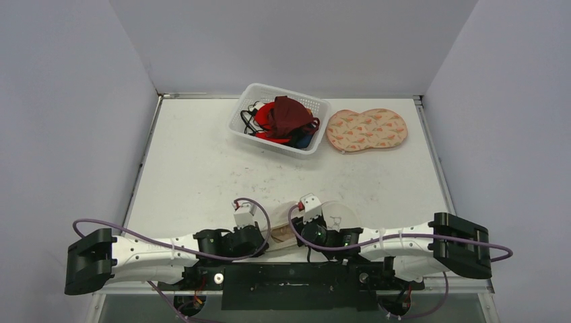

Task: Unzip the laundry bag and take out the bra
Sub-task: Pick up the bra from the laundry bag.

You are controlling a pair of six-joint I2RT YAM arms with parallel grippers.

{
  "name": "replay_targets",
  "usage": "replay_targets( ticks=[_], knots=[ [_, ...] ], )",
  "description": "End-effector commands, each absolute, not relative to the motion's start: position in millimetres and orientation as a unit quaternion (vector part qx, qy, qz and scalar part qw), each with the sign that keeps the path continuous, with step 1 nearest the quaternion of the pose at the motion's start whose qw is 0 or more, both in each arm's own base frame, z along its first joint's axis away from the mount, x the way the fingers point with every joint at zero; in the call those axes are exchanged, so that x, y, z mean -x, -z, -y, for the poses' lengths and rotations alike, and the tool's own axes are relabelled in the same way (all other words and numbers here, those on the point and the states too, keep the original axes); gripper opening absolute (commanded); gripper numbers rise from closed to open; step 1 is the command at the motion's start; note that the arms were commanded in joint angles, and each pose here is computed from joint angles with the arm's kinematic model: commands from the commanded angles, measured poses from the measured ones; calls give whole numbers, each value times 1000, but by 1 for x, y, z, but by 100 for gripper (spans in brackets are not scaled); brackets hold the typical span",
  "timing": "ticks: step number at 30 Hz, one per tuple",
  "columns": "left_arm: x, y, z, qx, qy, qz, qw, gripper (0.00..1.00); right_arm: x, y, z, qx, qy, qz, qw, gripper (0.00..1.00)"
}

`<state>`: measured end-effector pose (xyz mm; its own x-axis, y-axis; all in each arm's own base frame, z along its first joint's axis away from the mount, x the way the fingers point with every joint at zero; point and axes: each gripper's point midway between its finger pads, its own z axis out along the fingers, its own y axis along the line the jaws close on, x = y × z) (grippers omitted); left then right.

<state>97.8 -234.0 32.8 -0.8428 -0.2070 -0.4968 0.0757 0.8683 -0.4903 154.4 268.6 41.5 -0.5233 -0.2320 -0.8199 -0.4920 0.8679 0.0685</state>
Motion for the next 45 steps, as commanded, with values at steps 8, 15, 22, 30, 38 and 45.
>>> replay_targets(
  ticks=[8, 15, 22, 30, 38, 45],
  knots=[
    [-97, -27, 233, 41, 261, -923, 280, 0, -128, -104, -308, 297, -239, -783, 491, 52],
    [-97, -26, 233, 42, 260, -923, 279, 0, -123, -86, -329, 354, -201, -776, 482, 52],
    [-96, -24, 227, 46, 258, -925, 277, 0, -127, -74, -345, 365, -183, -769, 492, 52],
    [-94, -20, 221, 57, 262, -924, 274, 0, -127, -55, -345, 367, -165, -772, 492, 60],
    [-94, -20, 221, 57, 260, -924, 275, 0, -126, -47, -340, 356, -155, -772, 503, 67],
    [-94, -19, 219, 59, 260, -924, 275, 0, -117, -62, -340, 354, -190, -759, 513, 72]
  ],
)
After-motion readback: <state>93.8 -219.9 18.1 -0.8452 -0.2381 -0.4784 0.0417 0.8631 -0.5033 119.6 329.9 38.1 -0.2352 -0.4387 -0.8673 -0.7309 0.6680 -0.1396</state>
